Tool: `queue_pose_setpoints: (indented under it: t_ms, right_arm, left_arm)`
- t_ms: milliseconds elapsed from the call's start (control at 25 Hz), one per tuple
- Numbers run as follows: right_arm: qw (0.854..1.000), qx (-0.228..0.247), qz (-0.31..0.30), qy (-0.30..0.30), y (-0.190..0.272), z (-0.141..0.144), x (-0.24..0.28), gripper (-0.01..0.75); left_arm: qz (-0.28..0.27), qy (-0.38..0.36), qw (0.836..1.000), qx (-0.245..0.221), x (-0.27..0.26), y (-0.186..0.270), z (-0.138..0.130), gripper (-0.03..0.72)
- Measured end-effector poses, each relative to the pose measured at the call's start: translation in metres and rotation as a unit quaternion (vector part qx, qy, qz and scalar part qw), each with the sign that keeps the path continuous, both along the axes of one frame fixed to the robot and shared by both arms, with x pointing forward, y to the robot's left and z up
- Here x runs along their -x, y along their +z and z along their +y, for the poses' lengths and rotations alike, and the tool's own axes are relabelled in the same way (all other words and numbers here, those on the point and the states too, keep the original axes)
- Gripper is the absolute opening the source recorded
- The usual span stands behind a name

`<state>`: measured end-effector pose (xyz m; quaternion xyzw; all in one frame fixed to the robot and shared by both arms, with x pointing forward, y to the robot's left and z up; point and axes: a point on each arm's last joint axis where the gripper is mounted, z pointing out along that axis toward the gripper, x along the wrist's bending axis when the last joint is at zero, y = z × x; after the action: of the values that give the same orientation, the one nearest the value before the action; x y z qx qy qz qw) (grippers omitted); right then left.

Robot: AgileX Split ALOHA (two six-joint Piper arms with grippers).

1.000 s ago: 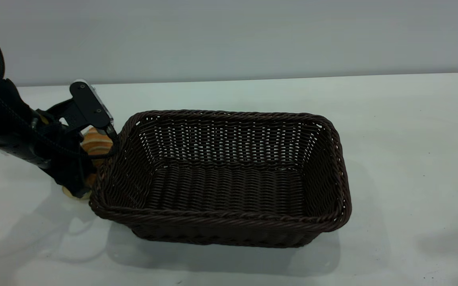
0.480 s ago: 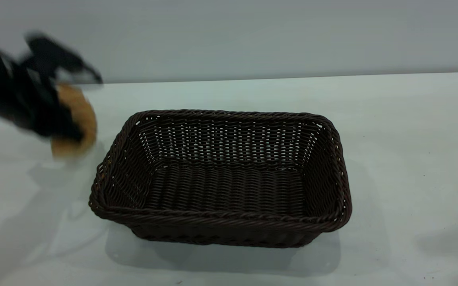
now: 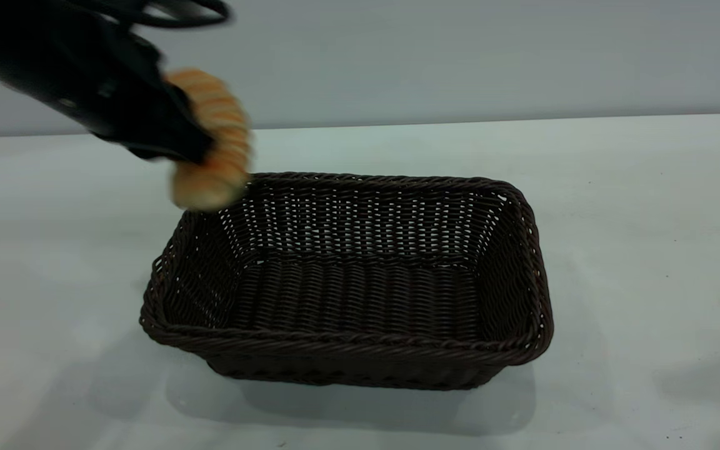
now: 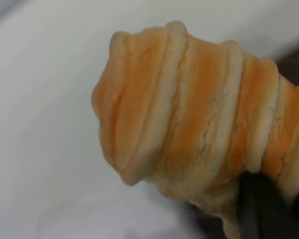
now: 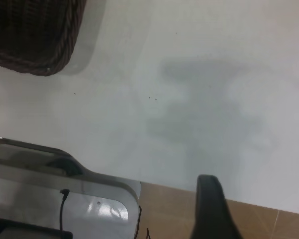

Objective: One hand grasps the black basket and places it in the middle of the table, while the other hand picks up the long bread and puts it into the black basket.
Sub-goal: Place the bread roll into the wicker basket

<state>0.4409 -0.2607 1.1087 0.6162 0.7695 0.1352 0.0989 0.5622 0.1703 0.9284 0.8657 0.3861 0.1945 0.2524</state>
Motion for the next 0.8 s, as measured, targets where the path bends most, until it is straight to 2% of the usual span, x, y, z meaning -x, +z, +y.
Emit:
queue_pose_setpoints:
  t_ms: [160,280,360,480,600,680,800]
  right_arm:
    - [1.0,0.0,0.0,0.0,0.0,0.0,0.0,0.484]
    - [1.0,0.0,0.0,0.0,0.0,0.0,0.0,0.484]
    - [1.0,0.0,0.0,0.0,0.0,0.0,0.0,0.484]
    - [1.0,0.0,0.0,0.0,0.0,0.0,0.0,0.484]
    - [1.0,0.0,0.0,0.0,0.0,0.0,0.0,0.484]
    - [1.0,0.0,0.0,0.0,0.0,0.0,0.0,0.484]
    - [1.0,0.0,0.0,0.0,0.0,0.0,0.0,0.484]
  left_arm:
    - [0.03,-0.067,0.997,-0.001,0.022,-0.003,-0.036,0.063]
    - [0.045,-0.09,0.995,-0.002,0.03,-0.004,-0.047,0.108]
    - [0.055,-0.091,0.994,0.002,0.032,-0.004,-0.048,0.188]
    - [0.068,-0.084,0.994,0.012,0.034,-0.005,-0.049,0.384]
    - [0.08,-0.081,0.993,0.02,0.036,-0.004,-0.05,0.531]
    - [0.087,-0.074,0.993,0.028,0.038,0.001,-0.048,0.57]
    - [0.095,-0.047,0.993,0.046,0.037,0.018,-0.034,0.568]
